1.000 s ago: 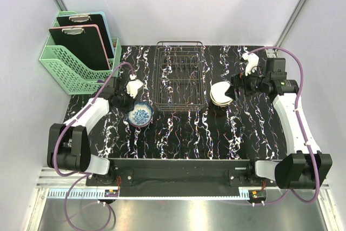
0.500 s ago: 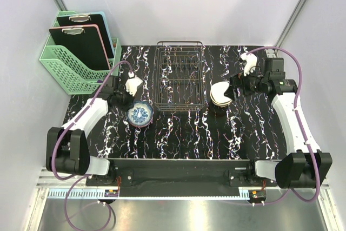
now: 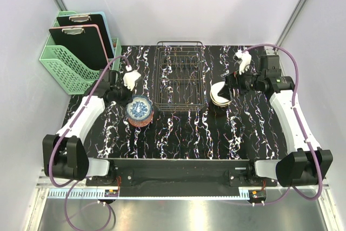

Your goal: Load the bowls into the dish rack

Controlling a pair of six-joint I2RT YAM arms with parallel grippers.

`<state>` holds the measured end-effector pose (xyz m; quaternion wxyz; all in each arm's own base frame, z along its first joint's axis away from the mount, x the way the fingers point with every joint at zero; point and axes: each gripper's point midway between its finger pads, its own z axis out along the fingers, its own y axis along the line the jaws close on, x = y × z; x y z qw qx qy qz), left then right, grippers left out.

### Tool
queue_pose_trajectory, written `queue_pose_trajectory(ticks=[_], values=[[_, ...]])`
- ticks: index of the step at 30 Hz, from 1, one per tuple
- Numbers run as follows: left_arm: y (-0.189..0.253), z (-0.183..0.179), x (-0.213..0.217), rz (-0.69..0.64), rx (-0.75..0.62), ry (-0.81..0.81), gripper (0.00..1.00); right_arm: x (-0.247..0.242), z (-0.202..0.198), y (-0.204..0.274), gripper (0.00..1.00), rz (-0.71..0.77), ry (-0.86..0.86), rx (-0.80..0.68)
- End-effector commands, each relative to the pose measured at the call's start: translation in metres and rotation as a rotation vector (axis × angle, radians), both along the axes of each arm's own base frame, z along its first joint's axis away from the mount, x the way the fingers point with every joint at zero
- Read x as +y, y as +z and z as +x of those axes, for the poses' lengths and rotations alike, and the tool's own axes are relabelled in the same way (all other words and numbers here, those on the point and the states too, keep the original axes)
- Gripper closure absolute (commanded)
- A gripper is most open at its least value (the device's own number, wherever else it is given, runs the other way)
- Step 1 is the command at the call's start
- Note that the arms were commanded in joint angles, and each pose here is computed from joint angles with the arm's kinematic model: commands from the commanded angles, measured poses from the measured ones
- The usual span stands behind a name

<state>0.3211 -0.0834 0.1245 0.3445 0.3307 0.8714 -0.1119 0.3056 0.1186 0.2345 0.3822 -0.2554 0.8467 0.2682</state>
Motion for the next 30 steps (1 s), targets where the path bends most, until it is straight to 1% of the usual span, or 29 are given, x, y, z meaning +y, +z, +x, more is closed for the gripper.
queue_pose_trajectory(ticks=[1, 3, 7, 10, 12, 17, 19, 23, 30], values=[[0.061, -0.002, -0.034, -0.161, -0.124, -0.137, 1.00, 0.034, -0.008, 0.049, 0.00, 0.166, 0.113, -0.023], [0.077, -0.005, -0.044, -0.210, -0.149, -0.176, 1.00, 0.045, -0.008, 0.061, 0.00, 0.218, 0.140, 0.002], [0.108, -0.017, -0.067, -0.332, -0.179, -0.283, 1.00, 0.077, -0.018, 0.079, 0.01, 0.322, 0.252, 0.070], [0.128, -0.023, -0.077, -0.390, -0.202, -0.333, 1.00, 0.093, -0.017, 0.080, 0.00, 0.380, 0.312, 0.124], [0.143, -0.024, -0.084, -0.404, -0.242, -0.355, 1.00, 0.099, -0.015, 0.078, 0.00, 0.409, 0.319, 0.161], [0.175, -0.029, -0.105, -0.428, -0.309, -0.410, 1.00, 0.121, -0.013, 0.077, 0.00, 0.490, 0.408, 0.269], [0.181, -0.033, -0.117, -0.447, -0.314, -0.450, 1.00, 0.128, -0.013, 0.075, 0.00, 0.522, 0.447, 0.320], [0.185, -0.031, -0.133, -0.495, -0.307, -0.510, 1.00, 0.144, -0.020, 0.074, 0.00, 0.541, 0.519, 0.358], [0.180, -0.023, -0.147, -0.530, -0.299, -0.549, 1.00, 0.159, -0.036, 0.071, 0.00, 0.570, 0.607, 0.423]])
